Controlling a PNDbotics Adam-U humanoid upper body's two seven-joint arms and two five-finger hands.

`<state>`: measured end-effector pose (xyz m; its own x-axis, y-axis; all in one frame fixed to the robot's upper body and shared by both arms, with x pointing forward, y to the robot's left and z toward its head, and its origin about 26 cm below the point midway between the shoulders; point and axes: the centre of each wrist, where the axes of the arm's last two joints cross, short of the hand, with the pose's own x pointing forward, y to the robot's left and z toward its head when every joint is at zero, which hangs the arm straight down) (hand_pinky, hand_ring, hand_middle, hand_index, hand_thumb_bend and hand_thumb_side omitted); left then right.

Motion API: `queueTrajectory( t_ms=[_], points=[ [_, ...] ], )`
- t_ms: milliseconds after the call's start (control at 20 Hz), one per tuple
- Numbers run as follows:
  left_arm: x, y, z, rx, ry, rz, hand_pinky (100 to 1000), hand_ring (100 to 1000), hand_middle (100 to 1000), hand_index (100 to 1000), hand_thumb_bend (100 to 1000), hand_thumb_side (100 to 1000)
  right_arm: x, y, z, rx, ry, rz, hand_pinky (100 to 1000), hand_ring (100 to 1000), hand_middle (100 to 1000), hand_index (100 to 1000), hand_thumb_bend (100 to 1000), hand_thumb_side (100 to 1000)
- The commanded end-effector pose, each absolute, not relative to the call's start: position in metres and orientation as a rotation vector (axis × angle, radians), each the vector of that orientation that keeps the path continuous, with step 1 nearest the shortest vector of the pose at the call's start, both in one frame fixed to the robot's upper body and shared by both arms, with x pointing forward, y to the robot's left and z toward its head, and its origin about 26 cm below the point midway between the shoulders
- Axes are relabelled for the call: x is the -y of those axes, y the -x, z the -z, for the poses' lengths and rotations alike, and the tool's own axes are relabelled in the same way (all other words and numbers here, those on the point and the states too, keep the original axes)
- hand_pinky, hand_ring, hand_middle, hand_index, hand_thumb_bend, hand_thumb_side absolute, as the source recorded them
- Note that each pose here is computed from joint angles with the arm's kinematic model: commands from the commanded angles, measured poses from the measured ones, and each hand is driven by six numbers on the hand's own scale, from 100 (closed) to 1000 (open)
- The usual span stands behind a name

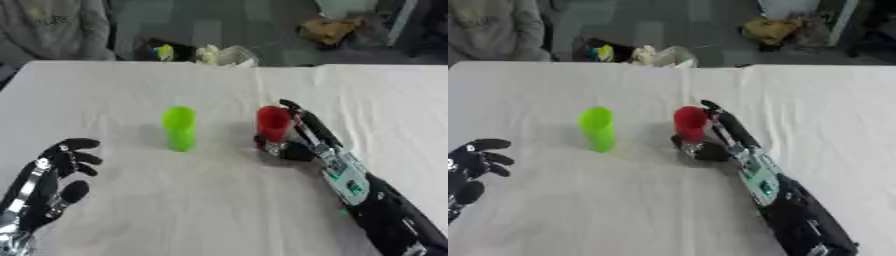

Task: Pour the contents of one cup into another cup.

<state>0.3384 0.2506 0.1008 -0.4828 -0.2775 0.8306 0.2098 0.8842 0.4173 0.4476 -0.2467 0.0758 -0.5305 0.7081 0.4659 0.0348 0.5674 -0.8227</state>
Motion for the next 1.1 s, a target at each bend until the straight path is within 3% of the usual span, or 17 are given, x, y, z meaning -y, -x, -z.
queueTrajectory(
  t_ms=[50,400,700,900,1050,1100],
  points=[
    [-0.2479,-0.3395,-0.1102,2.024,-0.041,0.592,572,640,732,767,966,743,0.244,-0.452,-0.0842,1.973,0.603,-0.984,933,1000,454,759,465,715],
    [-0.2469,-0.3395,-0.1097,2.023,-0.035,0.595,572,640,732,767,965,743,0.2378,-0.4542,-0.0878,1.99,0.585,-0.964,926,1000,411,732,436,702],
    [-0.2467,-0.3395,-0.1097,2.023,-0.033,0.595,572,640,732,767,964,745,0.2349,-0.4539,-0.0895,2.008,0.572,-0.943,913,985,268,636,354,652],
    [-0.2469,-0.3396,-0.1095,2.022,-0.034,0.592,571,639,732,767,963,746,0.2358,-0.4532,-0.0884,2.007,0.566,-0.922,905,957,186,559,253,565],
    [-0.247,-0.3396,-0.1094,2.021,-0.034,0.591,571,639,732,767,962,747,0.2362,-0.4528,-0.0889,2.004,0.564,-0.907,900,946,158,527,100,431],
    [-0.2472,-0.3396,-0.1092,2.021,-0.035,0.591,571,639,732,767,961,747,0.2363,-0.4527,-0.0891,2.002,0.563,-0.902,900,945,155,523,100,390]
  ],
)
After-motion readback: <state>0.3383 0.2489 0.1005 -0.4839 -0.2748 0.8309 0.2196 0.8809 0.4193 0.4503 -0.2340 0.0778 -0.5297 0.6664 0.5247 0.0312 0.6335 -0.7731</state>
